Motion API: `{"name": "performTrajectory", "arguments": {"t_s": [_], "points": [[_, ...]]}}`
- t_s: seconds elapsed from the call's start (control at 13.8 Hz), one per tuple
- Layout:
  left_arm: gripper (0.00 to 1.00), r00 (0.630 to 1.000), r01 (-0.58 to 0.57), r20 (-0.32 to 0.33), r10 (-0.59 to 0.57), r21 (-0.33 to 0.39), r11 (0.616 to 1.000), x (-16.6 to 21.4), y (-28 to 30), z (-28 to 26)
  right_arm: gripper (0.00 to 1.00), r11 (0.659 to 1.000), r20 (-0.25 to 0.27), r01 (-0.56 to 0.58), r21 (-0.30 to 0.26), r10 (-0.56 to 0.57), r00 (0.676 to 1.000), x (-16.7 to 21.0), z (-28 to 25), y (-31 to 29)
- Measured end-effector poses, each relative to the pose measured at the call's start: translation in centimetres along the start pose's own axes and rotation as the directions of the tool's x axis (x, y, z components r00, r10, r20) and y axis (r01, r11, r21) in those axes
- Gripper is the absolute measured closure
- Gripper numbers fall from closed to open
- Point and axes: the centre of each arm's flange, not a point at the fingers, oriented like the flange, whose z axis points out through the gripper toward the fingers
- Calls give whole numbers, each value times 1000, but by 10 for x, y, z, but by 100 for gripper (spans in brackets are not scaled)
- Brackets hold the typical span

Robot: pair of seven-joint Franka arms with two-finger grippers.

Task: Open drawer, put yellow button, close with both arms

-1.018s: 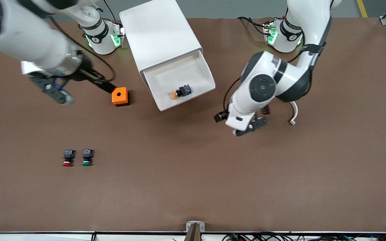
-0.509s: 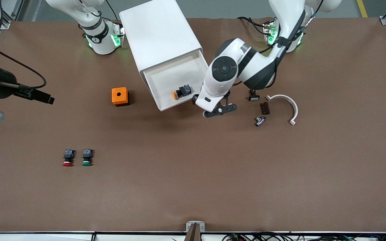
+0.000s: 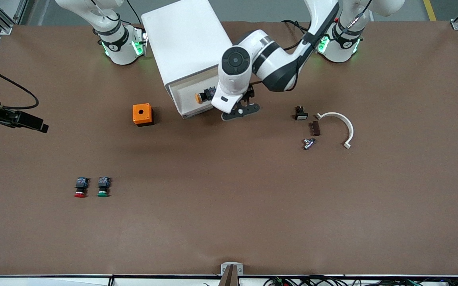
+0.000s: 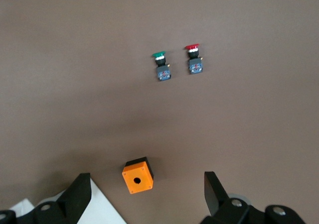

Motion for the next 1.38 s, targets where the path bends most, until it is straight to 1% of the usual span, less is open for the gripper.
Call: {"name": "performTrajectory", "arguments": {"t_s": [0.29, 0.44, 0.65, 0.8, 0.87, 0.95, 1.16, 1.24, 1.38], "points": [[0, 1000, 6, 17, -7, 70, 998, -52, 12, 16, 0, 1000, -18, 10, -16, -10, 1000, 1, -1, -2], [0, 1000, 4, 21, -6, 94, 996, -68, 14, 20, 0, 1000, -41, 17, -26, -18, 999, 3, -3, -4], [0, 1000, 16, 21, -18, 104, 994, -76, 15, 22, 0, 999, -46, 24, -28, -25, 999, 3, -3, -7], [0, 999, 37, 7, -38, 97, 995, -70, 15, 15, 0, 999, -44, 28, -32, -29, 999, 3, -2, -9], [0, 998, 61, -24, -59, 93, 994, -58, 13, 3, 0, 999, -44, 30, -35, -32, 999, 3, -1, -10], [0, 995, 87, -62, -82, 91, 992, -36, 8, -16, 0, 999, -44, 34, -37, -35, 998, 3, -1, -11], [0, 969, 196, -163, -185, 57, 979, 52, -28, -78, 0, 998, -43, 43, -41, -44, 998, 2, -1, -16], [0, 958, 235, -178, -224, 41, 971, 82, -45, -92, 0, 998, -43, 43, -42, -45, 998, 2, -1, -17], [0, 943, 286, -186, -276, 27, 958, 132, -79, -108, 0, 998, -43, 43, -42, -45, 998, 2, 0, -17]]}}
